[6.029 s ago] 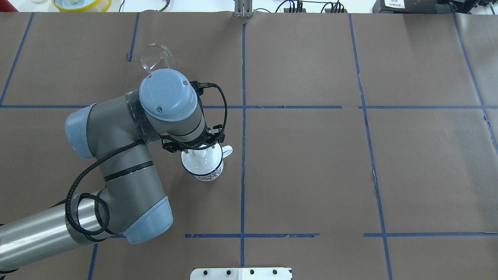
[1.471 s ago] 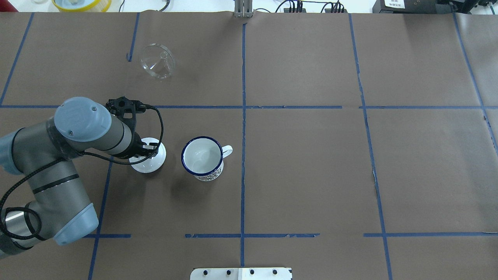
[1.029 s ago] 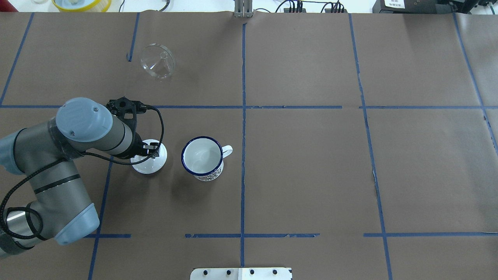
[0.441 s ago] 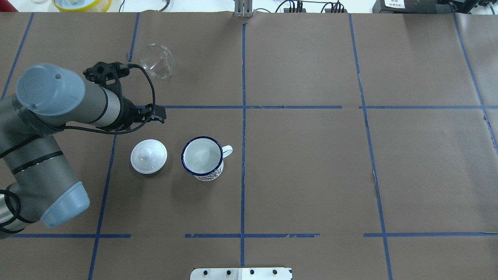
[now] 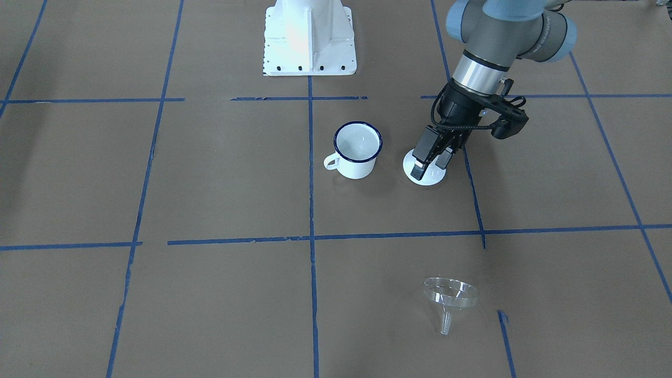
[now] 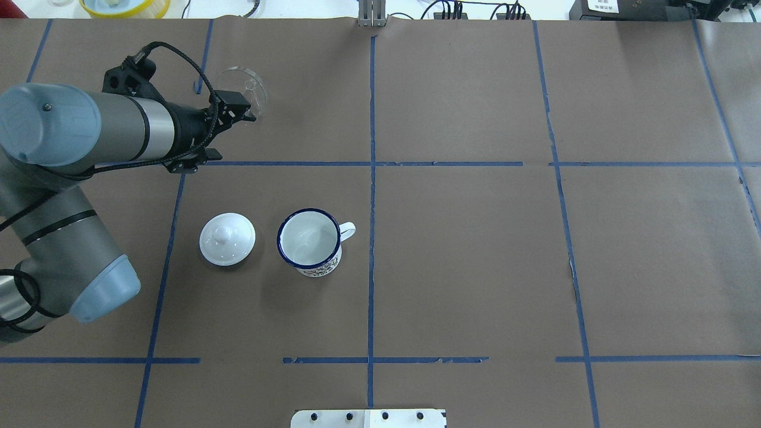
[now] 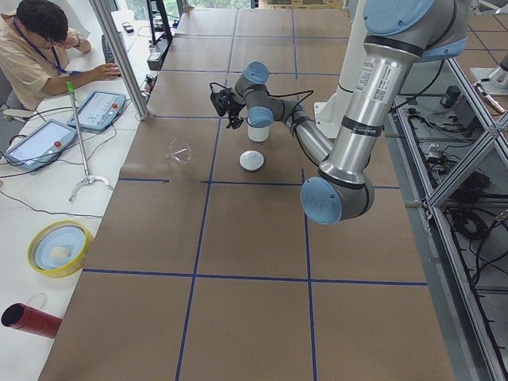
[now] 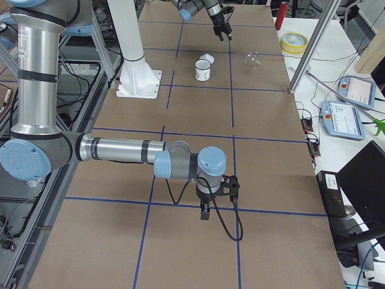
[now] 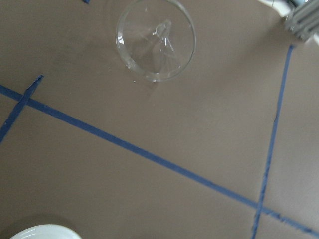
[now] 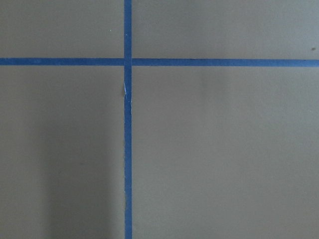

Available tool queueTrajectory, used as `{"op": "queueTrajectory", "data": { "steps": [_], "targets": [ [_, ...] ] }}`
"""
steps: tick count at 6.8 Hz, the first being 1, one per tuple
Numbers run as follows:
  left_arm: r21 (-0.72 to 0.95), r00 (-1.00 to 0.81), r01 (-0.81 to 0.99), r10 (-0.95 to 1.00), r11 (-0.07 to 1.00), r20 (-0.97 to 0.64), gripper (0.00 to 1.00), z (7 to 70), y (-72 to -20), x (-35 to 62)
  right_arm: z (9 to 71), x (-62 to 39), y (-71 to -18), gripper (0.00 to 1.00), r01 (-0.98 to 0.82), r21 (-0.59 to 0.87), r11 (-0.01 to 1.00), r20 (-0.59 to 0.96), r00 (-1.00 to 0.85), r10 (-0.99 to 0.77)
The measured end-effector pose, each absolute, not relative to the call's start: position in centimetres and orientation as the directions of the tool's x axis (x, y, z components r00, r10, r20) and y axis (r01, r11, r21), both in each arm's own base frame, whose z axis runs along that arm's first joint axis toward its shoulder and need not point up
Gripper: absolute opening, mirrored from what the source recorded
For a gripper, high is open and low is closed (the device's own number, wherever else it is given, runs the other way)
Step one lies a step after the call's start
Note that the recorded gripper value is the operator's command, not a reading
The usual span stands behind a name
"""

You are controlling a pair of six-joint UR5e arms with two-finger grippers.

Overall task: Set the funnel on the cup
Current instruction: 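Open the left gripper and move it to the glass funnel, then grasp the glass funnel with the left gripper and lift it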

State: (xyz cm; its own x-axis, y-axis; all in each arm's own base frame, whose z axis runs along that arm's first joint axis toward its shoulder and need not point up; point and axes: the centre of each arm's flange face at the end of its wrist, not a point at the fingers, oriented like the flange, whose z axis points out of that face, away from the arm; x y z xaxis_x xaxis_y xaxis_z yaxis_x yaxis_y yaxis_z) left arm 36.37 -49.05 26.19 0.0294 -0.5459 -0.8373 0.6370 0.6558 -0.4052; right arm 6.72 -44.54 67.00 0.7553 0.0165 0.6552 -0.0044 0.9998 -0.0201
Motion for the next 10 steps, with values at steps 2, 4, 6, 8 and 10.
{"op": "queueTrajectory", "data": {
  "steps": [2, 4, 6, 8, 10],
  "targets": [
    [-0.576, -0.184, 0.677, -0.653, 0.458, -0.735, 0.94, 28.2, -54.3, 39.3, 67.0, 6.7, -44.5, 1.0, -0.004, -0.02, 1.0, 0.655, 0.755, 0.016],
    [-0.633, -0.314, 0.709, -0.664, 0.311, -0.679, 0.94, 31.6, -59.5, 41.4, 67.0, 6.7, -44.5, 1.0, -0.004, -0.02, 1.0, 0.655, 0.755, 0.016],
    [-0.645, -0.368, 0.723, -0.652, 0.247, -0.663, 0.91, 34.2, -63.0, 41.4, 67.0, 6.7, -44.5, 1.0, -0.004, -0.02, 1.0, 0.655, 0.755, 0.016],
    [-0.652, -0.386, 0.719, -0.642, 0.24, -0.663, 0.85, 36.1, -64.7, 42.1, 67.0, 6.7, -44.5, 1.0, -0.004, -0.02, 1.0, 0.655, 0.755, 0.016],
    [-0.654, -0.39, 0.716, -0.638, 0.242, -0.664, 0.68, 37.2, -65.3, 42.6, 67.0, 6.7, -44.5, 1.0, -0.004, -0.02, 1.0, 0.655, 0.755, 0.016]
  ]
}}
